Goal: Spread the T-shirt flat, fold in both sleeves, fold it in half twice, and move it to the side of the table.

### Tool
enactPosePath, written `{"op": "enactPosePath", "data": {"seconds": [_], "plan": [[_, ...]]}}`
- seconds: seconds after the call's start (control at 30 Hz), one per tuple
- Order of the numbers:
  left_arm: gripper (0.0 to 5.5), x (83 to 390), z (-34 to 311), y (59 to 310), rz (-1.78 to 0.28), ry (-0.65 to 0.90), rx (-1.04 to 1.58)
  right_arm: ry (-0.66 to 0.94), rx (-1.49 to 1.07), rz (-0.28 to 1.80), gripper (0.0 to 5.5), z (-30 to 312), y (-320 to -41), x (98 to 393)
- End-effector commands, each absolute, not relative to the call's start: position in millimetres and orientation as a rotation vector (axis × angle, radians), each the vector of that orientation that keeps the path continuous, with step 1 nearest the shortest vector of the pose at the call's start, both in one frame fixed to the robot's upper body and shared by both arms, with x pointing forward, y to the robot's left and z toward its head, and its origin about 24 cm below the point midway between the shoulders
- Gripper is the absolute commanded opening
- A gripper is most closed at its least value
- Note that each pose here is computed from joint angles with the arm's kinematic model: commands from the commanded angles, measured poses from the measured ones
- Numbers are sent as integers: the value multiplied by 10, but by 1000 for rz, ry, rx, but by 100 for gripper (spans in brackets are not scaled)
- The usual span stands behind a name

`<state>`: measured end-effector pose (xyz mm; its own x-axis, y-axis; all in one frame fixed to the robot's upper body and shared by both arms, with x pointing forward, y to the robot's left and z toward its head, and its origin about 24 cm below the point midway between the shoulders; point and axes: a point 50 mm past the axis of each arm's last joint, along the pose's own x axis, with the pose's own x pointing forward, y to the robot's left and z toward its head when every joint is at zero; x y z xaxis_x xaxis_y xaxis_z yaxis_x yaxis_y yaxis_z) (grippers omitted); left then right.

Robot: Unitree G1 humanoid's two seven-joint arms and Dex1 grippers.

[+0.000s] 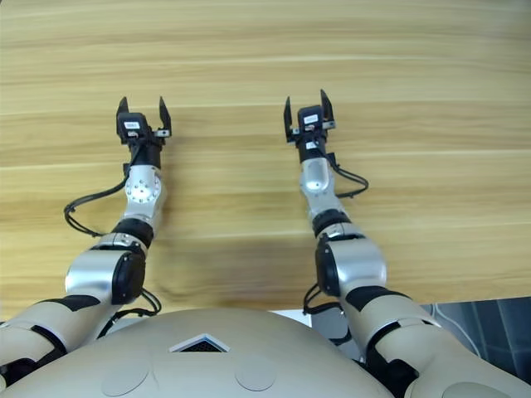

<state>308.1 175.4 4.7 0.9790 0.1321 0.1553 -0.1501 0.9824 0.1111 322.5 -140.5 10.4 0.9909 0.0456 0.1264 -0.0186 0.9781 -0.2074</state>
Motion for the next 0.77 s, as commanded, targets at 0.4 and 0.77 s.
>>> {"op": "enactPosePath", "data": {"seconds": [0.4,0.77], "plan": [[389,3169,103,1793,159,-136,113,-125,-208,-13,365,158,-1485,3293],[389,3167,84,1795,153,-120,132,-130,-227,-13,365,160,-1501,3288]]}}
